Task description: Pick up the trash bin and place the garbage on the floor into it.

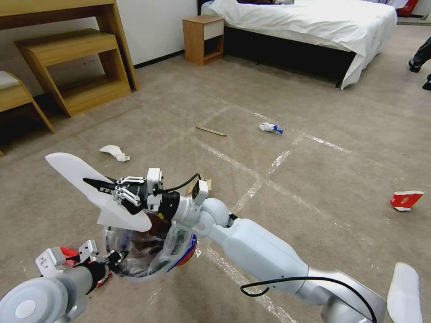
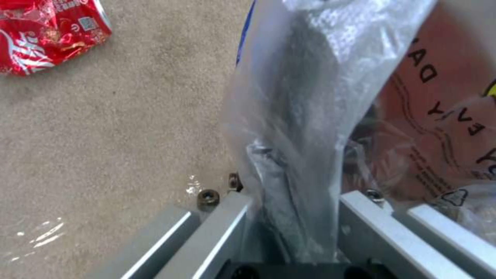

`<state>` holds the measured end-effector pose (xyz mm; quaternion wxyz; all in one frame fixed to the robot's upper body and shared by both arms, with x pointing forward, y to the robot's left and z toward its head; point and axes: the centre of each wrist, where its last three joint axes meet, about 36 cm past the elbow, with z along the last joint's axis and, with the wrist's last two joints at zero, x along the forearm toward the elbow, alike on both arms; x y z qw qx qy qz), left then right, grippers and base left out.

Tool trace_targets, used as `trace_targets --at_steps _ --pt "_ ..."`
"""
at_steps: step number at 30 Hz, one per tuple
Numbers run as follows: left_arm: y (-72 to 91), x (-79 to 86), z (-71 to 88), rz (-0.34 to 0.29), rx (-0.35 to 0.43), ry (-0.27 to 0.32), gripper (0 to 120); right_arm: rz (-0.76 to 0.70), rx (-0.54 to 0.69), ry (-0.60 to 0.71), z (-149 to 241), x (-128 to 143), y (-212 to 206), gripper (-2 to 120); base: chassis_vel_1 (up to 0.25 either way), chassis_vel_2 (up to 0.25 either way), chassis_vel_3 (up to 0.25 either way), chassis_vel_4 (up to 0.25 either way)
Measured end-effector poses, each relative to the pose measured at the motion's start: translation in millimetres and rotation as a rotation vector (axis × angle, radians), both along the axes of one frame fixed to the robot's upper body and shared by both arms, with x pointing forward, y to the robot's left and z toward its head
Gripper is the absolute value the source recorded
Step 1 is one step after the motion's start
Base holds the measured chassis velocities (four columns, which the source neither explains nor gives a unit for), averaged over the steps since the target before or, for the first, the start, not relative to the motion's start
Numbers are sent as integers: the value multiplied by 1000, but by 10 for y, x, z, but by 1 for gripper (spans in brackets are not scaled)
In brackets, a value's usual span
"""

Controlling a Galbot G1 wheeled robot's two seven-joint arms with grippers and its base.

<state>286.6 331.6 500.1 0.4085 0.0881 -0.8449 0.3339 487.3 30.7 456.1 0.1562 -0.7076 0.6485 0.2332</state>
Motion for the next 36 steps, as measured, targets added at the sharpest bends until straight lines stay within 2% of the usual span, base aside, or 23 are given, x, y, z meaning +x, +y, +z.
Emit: trace_targets --at_steps 8,16,27,36 --pt "-14 -53 85 -14 -1 14 0 -29 -7 -12 -76 152 13 0 0 0 0 0" --pt "-17 -39 95 -15 -6 13 0 -33 -22 3 -247 82 16 0 0 0 0 0" --pt "-24 -34 96 -15 -8 12 0 -46 -41 -12 -278 108 -32 0 0 0 0 0" --pt "-21 -24 113 -16 -7 11 0 -48 -75 -56 -271 168 -69 29 0 0 0 0"
